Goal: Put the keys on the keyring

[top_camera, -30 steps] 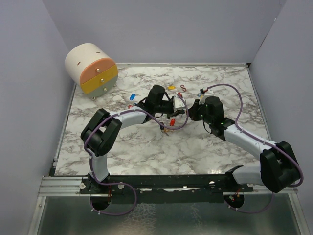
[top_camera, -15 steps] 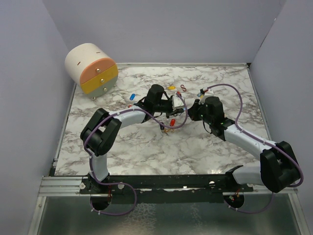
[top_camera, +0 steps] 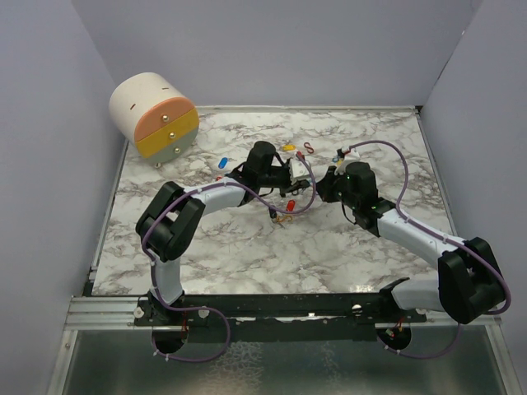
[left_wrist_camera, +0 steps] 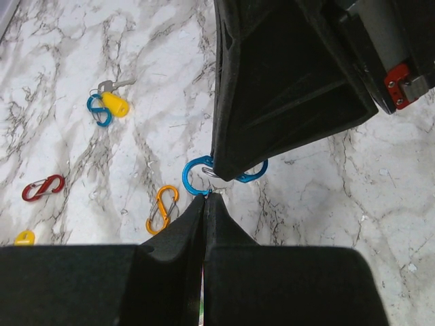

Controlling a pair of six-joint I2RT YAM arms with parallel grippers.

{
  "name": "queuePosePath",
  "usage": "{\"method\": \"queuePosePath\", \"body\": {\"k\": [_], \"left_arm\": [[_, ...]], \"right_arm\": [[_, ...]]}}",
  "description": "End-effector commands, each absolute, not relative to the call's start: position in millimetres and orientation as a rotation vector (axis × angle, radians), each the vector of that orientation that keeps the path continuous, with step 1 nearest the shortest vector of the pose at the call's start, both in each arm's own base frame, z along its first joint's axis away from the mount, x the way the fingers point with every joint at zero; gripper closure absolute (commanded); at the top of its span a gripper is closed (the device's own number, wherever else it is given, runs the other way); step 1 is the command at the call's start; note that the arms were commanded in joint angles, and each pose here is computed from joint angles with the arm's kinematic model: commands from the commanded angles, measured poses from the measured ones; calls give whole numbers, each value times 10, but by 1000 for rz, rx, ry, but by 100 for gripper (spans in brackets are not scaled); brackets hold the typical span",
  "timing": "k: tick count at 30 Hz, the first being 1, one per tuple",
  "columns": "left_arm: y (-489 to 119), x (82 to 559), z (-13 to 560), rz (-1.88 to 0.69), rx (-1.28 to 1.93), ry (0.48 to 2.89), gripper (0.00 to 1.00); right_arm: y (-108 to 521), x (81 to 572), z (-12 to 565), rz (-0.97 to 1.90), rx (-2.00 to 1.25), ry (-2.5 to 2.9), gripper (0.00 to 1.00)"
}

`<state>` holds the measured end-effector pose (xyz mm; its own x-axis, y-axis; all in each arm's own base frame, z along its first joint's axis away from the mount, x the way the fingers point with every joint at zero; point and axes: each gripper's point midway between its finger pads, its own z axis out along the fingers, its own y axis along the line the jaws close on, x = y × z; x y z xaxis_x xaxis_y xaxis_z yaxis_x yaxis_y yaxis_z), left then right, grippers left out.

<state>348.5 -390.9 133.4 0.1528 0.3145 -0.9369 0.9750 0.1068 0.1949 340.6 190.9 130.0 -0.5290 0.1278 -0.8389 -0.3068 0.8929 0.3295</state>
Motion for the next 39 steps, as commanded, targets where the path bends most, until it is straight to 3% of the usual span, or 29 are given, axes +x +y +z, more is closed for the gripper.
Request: {"method": "queuePosePath", "body": {"k": [1, 20, 22, 30, 39], "left_arm": [[-3861, 3786, 1488, -724, 1293, 1328, 100], [-3838, 3767, 1511, -711, 1251, 1317, 100], [-3823, 3717, 1500, -723, 1262, 1313, 100], [-3764, 3413, 1410, -832, 1331, 1282, 100], [-3701, 3217, 1398, -898, 1355, 1272, 100]], "right_arm": [[1989, 3319, 1321, 608, -159, 2059, 99], [1899, 3353, 1282, 558, -92, 2077, 99], [1842, 3373, 1255, 517, -72, 2089, 94], [1784, 3408, 1181, 465, -53, 2123, 54], [1597, 3434, 1034, 324, 25, 2207, 42]]}}
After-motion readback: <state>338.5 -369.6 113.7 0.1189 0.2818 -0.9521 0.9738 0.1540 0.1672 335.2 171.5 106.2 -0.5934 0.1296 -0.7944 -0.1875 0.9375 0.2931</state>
